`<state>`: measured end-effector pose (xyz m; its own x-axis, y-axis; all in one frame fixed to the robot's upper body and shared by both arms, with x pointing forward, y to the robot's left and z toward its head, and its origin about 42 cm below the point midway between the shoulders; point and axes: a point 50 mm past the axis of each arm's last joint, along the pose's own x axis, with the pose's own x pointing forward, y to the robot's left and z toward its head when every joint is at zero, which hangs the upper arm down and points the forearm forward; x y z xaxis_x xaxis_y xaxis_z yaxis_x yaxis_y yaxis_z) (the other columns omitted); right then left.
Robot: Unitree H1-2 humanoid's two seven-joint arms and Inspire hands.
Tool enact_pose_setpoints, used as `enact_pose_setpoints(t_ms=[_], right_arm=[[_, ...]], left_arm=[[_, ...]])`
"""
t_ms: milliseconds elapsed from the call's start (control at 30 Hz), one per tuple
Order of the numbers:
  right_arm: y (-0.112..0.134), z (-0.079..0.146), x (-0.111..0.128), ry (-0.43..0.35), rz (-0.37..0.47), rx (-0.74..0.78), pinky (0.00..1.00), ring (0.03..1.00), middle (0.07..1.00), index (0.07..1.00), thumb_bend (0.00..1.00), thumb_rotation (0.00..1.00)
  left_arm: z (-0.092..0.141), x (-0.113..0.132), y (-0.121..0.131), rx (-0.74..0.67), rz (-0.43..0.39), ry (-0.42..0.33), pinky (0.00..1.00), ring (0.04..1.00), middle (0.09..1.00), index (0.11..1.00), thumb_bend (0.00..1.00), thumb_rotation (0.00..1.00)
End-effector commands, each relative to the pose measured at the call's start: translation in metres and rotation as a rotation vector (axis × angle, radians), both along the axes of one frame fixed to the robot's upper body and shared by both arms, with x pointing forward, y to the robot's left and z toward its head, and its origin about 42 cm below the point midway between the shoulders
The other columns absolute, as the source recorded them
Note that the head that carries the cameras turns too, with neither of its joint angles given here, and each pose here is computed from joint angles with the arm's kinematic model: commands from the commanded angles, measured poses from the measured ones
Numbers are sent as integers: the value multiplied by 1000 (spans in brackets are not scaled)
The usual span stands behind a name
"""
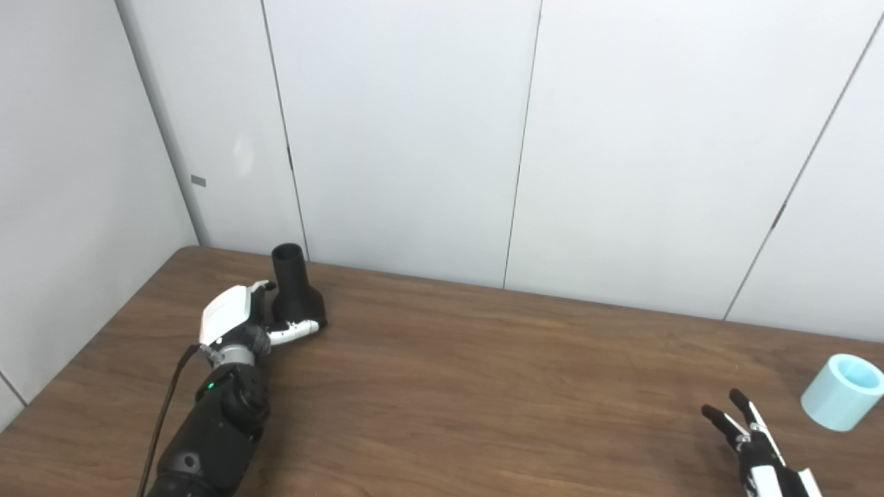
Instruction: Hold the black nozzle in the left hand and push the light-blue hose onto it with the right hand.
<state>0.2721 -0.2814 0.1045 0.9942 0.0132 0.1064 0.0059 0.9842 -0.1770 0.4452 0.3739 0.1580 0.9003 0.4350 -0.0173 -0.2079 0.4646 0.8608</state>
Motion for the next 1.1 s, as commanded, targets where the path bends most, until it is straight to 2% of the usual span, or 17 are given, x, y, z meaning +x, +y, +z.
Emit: enact_pose_setpoints(t_ms=[0,300,400,633,800,867,900,933,967,1000,1067], right_arm=[[-11,-50,-39,198,-44,-3,1000,924,857,954,680,1000],[-10,-48,-40,194,-46,-8,1000,924,858,945,649,1000],[-9,-47,-41,191,-44,-1,1000,925,856,943,652,1000],[-8,-44,-42,186,-43,-11,1000,925,852,939,647,1000],[-8,-42,-43,166,-46,-15,1000,900,826,918,615,1000],[-8,-41,-43,153,-55,-26,957,876,805,898,600,1000],[-9,-41,-43,148,-59,-35,932,859,790,884,588,1000],[-9,-40,-44,144,-63,-43,906,847,780,873,574,1000],[-9,-39,-44,140,-66,-48,886,835,771,861,564,1000],[-9,-39,-45,135,-68,-49,868,821,761,849,558,1000],[-9,-38,-46,131,-72,-45,840,800,748,827,539,1000]], left_arm=[[30,15,-4,26,-32,-76,1000,964,914,868,925,527],[30,18,-15,54,-63,-65,1000,969,921,869,925,526],[28,20,-16,61,-64,-53,1000,965,923,873,949,562],[28,20,-20,69,-54,-59,1000,947,900,852,906,513],[23,21,-21,52,-9,-81,868,837,788,790,863,452],[20,24,-20,31,9,-83,763,762,738,741,804,300],[19,25,-18,-7,16,-96,633,647,658,697,773,159],[18,25,-17,-41,22,-106,430,469,521,597,648,103],[17,26,-16,-63,24,-111,370,425,502,545,587,52],[16,25,-15,-73,21,-112,368,440,464,522,554,26],[15,24,-15,-74,12,-108,443,507,497,493,527,5]])
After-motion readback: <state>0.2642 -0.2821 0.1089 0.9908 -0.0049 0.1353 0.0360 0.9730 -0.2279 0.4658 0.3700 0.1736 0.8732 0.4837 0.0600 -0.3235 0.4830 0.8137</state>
